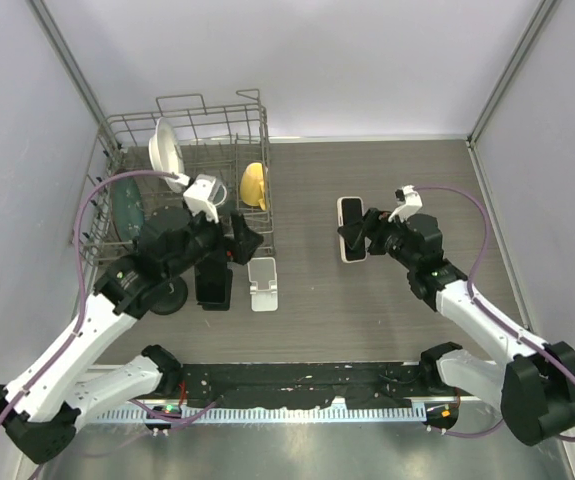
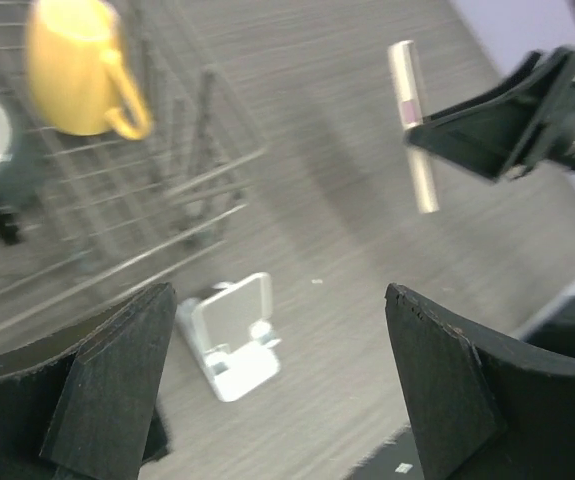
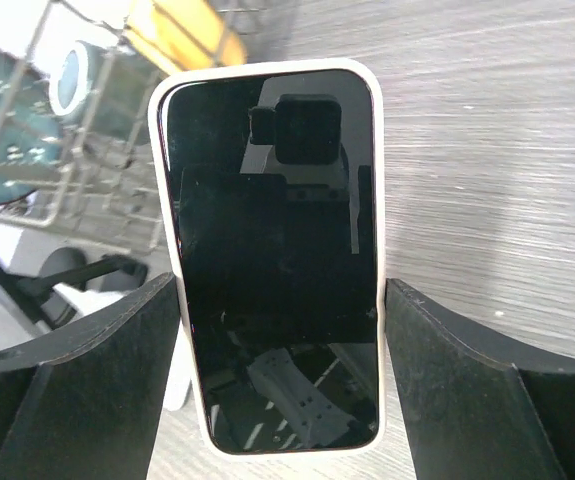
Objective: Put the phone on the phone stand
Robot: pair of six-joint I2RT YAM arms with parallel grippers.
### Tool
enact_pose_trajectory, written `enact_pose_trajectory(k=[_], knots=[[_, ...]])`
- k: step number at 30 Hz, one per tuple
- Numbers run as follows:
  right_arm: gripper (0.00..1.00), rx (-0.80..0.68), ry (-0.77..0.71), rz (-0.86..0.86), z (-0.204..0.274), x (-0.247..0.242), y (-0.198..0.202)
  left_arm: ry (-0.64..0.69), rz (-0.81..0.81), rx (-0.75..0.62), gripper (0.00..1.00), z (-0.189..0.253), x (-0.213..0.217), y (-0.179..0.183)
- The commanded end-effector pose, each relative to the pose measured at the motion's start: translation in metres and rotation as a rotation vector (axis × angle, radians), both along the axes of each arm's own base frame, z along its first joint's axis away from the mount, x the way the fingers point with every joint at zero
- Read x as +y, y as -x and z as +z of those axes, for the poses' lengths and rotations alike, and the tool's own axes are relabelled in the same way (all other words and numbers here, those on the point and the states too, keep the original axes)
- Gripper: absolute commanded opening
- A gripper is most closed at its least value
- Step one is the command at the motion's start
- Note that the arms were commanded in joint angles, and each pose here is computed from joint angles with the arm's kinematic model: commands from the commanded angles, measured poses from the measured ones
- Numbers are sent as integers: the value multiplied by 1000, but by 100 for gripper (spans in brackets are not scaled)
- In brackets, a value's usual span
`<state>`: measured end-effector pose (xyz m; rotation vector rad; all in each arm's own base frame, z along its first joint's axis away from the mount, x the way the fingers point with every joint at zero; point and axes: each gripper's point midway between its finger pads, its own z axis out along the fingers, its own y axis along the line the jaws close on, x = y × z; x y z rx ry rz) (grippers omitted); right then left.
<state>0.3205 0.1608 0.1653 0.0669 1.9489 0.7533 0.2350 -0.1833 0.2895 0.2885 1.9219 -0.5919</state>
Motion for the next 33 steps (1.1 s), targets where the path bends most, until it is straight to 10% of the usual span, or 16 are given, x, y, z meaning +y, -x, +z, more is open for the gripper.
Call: enact_pose_trajectory(k=[1, 33], knots=[[1, -186, -86, 100, 57, 27, 12, 236, -162, 123, 89, 42, -47, 17], [1, -397, -12, 275, 116, 45, 67, 243, -148, 334, 65, -5, -199, -59]])
